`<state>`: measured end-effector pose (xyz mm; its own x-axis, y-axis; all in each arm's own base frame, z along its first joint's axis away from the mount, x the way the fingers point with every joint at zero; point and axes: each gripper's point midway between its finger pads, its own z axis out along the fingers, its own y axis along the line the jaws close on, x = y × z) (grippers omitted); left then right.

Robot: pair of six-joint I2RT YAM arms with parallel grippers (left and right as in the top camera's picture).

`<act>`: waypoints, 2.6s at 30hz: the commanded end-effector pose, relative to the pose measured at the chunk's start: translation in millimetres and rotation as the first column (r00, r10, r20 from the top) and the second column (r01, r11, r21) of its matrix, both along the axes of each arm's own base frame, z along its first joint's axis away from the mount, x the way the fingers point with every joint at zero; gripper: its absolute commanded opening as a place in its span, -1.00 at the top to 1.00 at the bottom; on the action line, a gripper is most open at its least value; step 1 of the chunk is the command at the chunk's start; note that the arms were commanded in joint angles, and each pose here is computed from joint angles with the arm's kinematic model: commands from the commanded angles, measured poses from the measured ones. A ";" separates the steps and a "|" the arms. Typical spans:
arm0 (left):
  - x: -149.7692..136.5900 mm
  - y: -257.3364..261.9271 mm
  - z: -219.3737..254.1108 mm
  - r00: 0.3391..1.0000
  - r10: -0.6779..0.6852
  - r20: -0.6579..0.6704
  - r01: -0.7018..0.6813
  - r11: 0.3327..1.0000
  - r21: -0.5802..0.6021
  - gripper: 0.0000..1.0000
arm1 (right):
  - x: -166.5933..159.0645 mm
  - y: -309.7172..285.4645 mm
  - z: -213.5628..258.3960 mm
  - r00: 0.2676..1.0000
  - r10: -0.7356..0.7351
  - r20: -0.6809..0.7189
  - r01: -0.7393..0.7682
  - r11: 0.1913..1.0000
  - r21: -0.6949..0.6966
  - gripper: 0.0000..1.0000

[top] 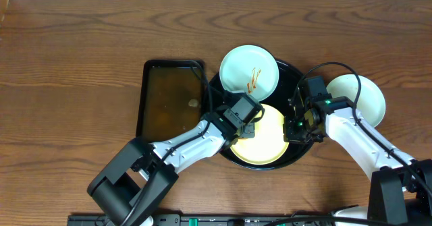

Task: Clean dirty plates on tray and stack at the side
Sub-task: 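Scrub the yellow plate with the sponge in the left gripper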

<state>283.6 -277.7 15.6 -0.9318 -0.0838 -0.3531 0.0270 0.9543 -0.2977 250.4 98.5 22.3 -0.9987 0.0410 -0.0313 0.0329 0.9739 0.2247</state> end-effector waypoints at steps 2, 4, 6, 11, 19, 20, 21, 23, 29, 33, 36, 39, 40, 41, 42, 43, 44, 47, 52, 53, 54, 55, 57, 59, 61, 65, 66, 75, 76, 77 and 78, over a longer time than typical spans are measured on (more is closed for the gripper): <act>-9.7 -35.2 28.4 0.975 -0.223 0.012 0.222 0.963 -0.152 0.85 | 1.1 2.7 4.1 1.000 0.000 0.008 0.000 1.000 0.004 0.98; -7.8 -36.8 43.6 0.971 -0.231 0.062 0.238 0.960 -0.150 0.85 | 1.1 2.7 4.1 1.000 0.000 0.008 0.000 1.000 0.004 0.98; -1.5 -36.9 59.9 0.961 -0.237 0.140 0.255 0.959 -0.126 0.85 | 1.1 2.7 4.1 1.000 0.000 0.008 0.000 1.000 0.004 0.98; 4.0 -41.5 56.3 0.945 -0.268 0.187 0.289 0.953 -0.090 0.85 | 0.9 2.7 4.1 1.000 -0.001 0.007 0.001 1.000 0.004 0.98; -8.2 -41.0 6.4 0.953 -0.294 0.075 0.297 0.954 -0.038 0.85 | 0.8 2.7 4.1 1.000 -0.001 0.006 0.001 1.000 0.004 0.98; -10.1 -40.6 0.1 0.953 -0.297 0.062 0.300 0.954 -0.029 0.85 | 0.7 2.7 4.1 1.000 -0.001 0.006 0.001 1.000 0.004 0.98; -11.0 -39.5 -4.3 0.953 -0.298 0.053 0.300 0.954 -0.023 0.85 | 0.6 2.7 4.1 1.000 -0.001 0.006 0.001 1.000 0.004 0.98; -8.8 -28.6 -17.0 0.960 -0.277 0.032 0.276 0.961 0.029 0.85 | 0.1 2.5 4.0 1.000 -0.001 0.003 0.001 1.000 0.003 0.98; 25.6 26.0 -17.2 0.986 -0.132 0.097 0.108 0.970 0.219 0.85 | -0.1 2.5 4.0 1.000 -0.001 0.003 0.001 1.000 0.003 0.98; 34.1 38.3 -14.4 0.991 -0.095 0.098 0.072 0.973 0.220 0.85 | -0.1 2.5 4.0 1.000 -0.001 0.003 0.001 1.000 0.003 0.98; 31.4 42.6 -13.9 0.991 -0.100 0.085 0.078 0.969 0.233 0.85 | 0.0 2.4 4.0 1.000 -0.001 0.003 0.001 1.000 0.003 0.98; 26.5 46.3 -5.4 0.992 -0.101 0.076 0.080 0.968 0.240 0.85 | 0.1 2.4 4.0 1.000 -0.001 0.003 0.001 1.000 0.003 0.98; 26.1 46.7 -1.5 0.992 -0.101 0.079 0.080 0.968 0.237 0.85 | 0.3 2.6 4.1 1.000 -0.001 0.005 0.001 1.000 0.003 0.95; 26.2 46.6 2.9 0.991 -0.101 0.086 0.078 0.970 0.232 0.85 | 1.7 3.7 4.4 1.000 0.000 0.010 0.000 1.000 0.009 0.79; 26.3 46.5 6.8 0.991 -0.100 0.092 0.077 0.971 0.228 0.85 | 4.0 6.8 5.3 1.000 0.001 0.019 -0.001 1.000 0.026 0.49; 26.3 46.5 8.7 0.990 -0.100 0.095 0.076 0.971 0.225 0.85 | 6.1 10.5 6.4 1.000 0.003 0.026 -0.004 0.999 0.047 0.29; 26.3 46.4 8.9 0.990 -0.100 0.095 0.076 0.971 0.225 0.85 | 8.0 13.9 7.5 0.999 0.005 0.034 -0.007 0.998 0.066 0.23; 25.9 46.3 8.2 0.991 -0.100 0.093 0.077 0.971 0.225 0.85 | 12.7 17.6 8.8 0.998 0.009 0.055 -0.014 0.997 0.080 0.20; 25.3 45.5 8.0 0.991 -0.095 0.089 0.074 0.973 0.217 0.85 | 12.1 27.3 3.3 0.996 0.041 0.079 -0.048 0.995 0.087 0.28; 25.0 45.7 7.7 0.992 -0.095 0.088 0.074 0.973 0.218 0.85 | 10.8 29.8 1.2 0.996 0.051 0.080 -0.058 0.995 0.087 0.28; 24.9 46.0 7.3 0.992 -0.095 0.088 0.074 0.973 0.219 0.85 | 8.6 32.7 -2.8 0.995 0.063 0.075 -0.069 0.994 0.086 0.29; 24.8 46.1 6.9 0.992 -0.095 0.087 0.074 0.973 0.219 0.85 | 7.0 35.0 -6.3 0.995 0.072 0.071 -0.078 0.993 0.085 0.28; 24.9 46.1 6.8 0.992 -0.095 0.087 0.074 0.973 0.220 0.85 | 2.9 39.1 -14.7 0.994 0.091 0.052 -0.095 0.992 0.079 0.35; 24.1 47.0 5.8 0.992 -0.096 0.084 0.075 0.972 0.223 0.85 | 1.2 39.6 -24.7 0.994 0.101 0.033 -0.103 0.993 0.059 0.65; 24.3 47.9 5.8 0.992 -0.094 0.085 0.073 0.971 0.228 0.85 | 1.3 34.6 -31.0 0.997 0.078 0.017 -0.078 0.997 0.030 0.85; 27.2 52.9 6.6 0.992 -0.083 0.100 0.055 0.966 0.252 0.85 | 0.1 20.1 -36.0 0.999 0.044 0.005 -0.043 0.998 -0.051 0.98; 28.0 54.4 6.8 0.991 -0.080 0.104 0.050 0.965 0.259 0.85 | -0.2 18.7 -36.3 0.999 0.043 0.004 -0.043 0.997 -0.059 0.98; 32.8 57.2 36.7 0.985 -0.061 0.161 0.024 0.974 0.225 0.85 | 3.4 4.6 -34.3 0.999 0.036 0.027 -0.032 0.990 -0.139 0.98; 35.2 58.1 54.2 0.979 -0.051 0.195 0.011 0.980 0.198 0.85 | 7.9 3.7 -28.9 0.998 0.035 0.056 -0.027 0.989 -0.144 0.98; 36.2 59.9 62.0 0.977 -0.043 0.209 0.003 0.983 0.186 0.85 | 9.8 3.6 -26.2 0.997 0.034 0.069 -0.024 0.989 -0.144 0.98; 37.8 63.6 71.5 0.974 -0.030 0.225 -0.010 0.985 0.173 0.85 | 13.0 3.5 -21.8 0.995 0.033 0.091 -0.020 0.989 -0.144 0.98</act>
<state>309.9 -228.8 48.9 -0.8752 0.0561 -0.4806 0.1168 0.9884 -0.0974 262.2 125.5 3.1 -0.9959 0.0034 -0.0903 -0.0159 0.9771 0.2121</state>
